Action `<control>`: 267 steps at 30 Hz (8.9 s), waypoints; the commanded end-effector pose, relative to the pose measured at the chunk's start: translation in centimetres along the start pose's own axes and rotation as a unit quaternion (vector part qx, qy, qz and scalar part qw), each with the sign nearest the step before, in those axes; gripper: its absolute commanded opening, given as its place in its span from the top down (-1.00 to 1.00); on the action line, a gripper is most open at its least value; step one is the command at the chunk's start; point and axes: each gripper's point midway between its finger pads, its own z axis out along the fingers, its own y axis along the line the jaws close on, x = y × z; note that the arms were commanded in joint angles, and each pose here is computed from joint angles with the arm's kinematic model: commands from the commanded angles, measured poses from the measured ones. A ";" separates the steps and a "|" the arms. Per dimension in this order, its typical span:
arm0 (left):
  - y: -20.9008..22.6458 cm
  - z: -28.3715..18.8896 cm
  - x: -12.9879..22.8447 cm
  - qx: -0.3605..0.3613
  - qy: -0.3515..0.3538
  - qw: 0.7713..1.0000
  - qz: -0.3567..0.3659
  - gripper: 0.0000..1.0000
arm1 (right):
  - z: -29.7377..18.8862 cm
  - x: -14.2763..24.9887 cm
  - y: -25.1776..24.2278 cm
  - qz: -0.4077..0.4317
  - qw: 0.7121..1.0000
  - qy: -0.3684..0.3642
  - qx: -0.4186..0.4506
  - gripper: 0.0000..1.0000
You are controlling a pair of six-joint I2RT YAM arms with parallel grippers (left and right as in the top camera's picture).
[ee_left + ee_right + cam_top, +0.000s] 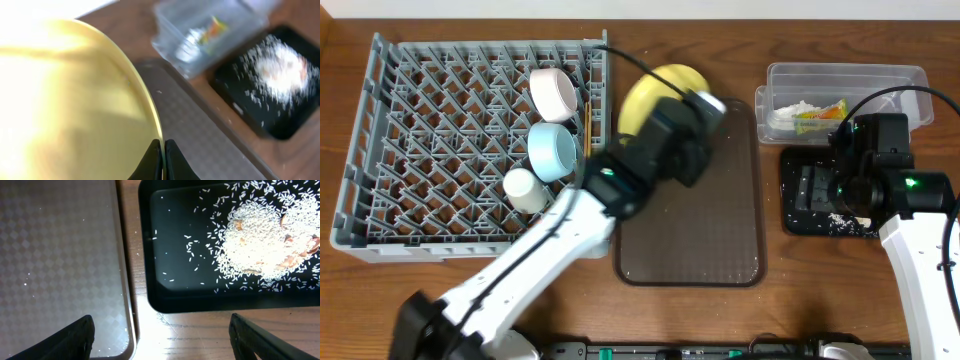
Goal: Sort waste into correct bins and load items into the dishwasher rack
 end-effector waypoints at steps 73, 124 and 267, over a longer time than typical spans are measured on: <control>18.9 -17.4 19.0 -0.267 0.298 0.840 -0.367 -0.69 | 3.3 -1.5 0.8 0.017 0.999 0.022 -0.021 -0.48; 12.4 -24.9 15.5 -0.264 -0.012 0.938 -0.225 -0.93 | -6.5 4.3 -1.2 0.008 0.969 -0.246 -0.013 -0.99; 16.4 -15.4 20.9 -0.278 -0.259 0.920 -0.099 -0.96 | -0.7 3.1 0.9 -0.067 0.840 -0.535 -0.063 -0.99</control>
